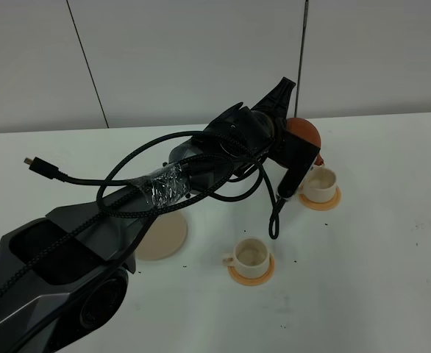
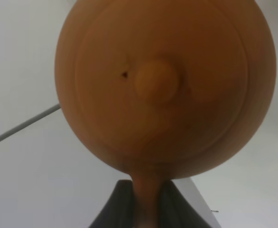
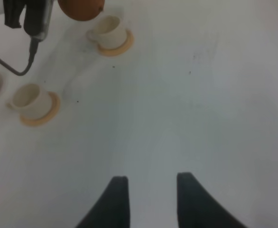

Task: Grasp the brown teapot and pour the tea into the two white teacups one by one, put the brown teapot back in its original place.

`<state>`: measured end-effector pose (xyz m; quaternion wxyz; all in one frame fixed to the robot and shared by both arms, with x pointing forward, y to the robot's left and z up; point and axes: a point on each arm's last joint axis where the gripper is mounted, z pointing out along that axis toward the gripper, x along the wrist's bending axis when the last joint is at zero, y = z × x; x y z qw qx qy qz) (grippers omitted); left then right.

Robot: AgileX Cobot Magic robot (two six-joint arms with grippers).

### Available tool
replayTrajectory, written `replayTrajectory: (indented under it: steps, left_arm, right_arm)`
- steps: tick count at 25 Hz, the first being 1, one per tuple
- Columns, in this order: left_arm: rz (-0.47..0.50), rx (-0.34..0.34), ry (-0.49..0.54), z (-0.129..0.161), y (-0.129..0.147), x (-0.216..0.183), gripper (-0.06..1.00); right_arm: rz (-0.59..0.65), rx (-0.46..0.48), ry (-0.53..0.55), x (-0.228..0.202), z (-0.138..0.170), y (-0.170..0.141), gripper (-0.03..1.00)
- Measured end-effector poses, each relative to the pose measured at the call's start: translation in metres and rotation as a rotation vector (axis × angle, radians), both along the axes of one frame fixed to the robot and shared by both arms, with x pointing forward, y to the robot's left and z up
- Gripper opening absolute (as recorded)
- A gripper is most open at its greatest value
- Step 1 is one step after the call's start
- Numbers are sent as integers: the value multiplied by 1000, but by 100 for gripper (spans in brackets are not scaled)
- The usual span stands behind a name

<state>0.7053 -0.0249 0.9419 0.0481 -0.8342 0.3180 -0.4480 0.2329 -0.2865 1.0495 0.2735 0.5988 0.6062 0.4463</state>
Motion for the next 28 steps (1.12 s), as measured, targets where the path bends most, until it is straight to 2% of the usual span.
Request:
replayTrajectory:
  steps: [28]
  left_arm:
    - [-91,74,-55,-3,-3,2,17]
  right_arm:
    - [0,0,0,0,0,0,24]
